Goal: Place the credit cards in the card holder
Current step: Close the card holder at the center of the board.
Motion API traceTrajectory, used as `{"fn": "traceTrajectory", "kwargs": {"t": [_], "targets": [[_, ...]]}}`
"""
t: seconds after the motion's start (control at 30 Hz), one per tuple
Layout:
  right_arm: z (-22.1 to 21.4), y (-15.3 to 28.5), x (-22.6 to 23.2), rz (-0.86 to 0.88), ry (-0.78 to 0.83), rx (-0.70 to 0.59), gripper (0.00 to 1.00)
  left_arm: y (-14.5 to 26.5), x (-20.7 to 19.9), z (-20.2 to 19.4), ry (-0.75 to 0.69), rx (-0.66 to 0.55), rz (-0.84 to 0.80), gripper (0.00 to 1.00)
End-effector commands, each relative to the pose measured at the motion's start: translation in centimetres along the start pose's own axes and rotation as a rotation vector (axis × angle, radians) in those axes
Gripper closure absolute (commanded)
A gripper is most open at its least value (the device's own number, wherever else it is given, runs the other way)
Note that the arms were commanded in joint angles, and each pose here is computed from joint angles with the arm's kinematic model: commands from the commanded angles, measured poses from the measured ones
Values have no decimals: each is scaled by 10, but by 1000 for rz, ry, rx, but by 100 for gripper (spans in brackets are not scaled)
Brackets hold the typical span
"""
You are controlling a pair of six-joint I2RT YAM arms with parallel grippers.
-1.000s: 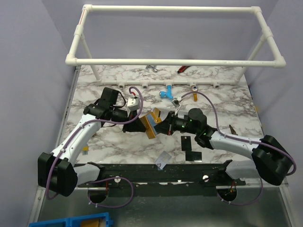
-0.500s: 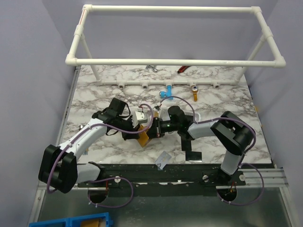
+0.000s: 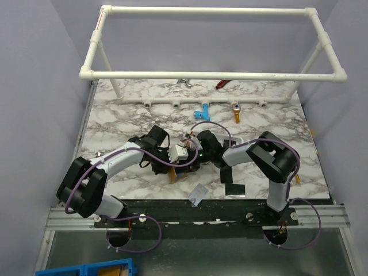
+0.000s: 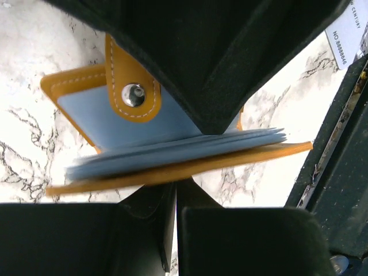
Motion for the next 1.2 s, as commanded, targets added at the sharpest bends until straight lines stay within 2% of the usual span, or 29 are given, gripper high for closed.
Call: {"fn": "traceTrajectory", "kwargs": {"t": [0.0,0.1,0.23,0.37,0.43,0.73,1.07,1.17], "targets": [[-10,7,-12,-114,28,1,50,-1,6,18,-41,-16,25,95],[-16,16,-16,-153,46,-30,41,0,0,24,-55,-24,2,95],[-17,23,-21,-227,57,-72,21,-1,-7,30,-68,-23,-37,95],[-13,31,-24,-286,60,-156,18,-6,-17,37,-59,-15,-130,96],[-13,34,-28,-323,52,-182,18,-9,-16,37,-81,17,-124,96],[-14,61,-35,-518,44,-250,23,-3,-21,55,-91,9,-161,97],[-31,80,-44,-616,6,-264,43,-6,-33,67,-98,11,-212,97],[-31,80,-42,-607,0,-272,46,-16,-36,63,-88,40,-237,97]]}}
Point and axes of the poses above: each gripper's point midway between its finger pads, its own y axis back along the fingers, its own x axis along the line the jaws close on, z = x × y, the point moved 6 cm from there along y, back along the fingers, and after that the axes turned 2 degrees about y, right-handed, at the moved point
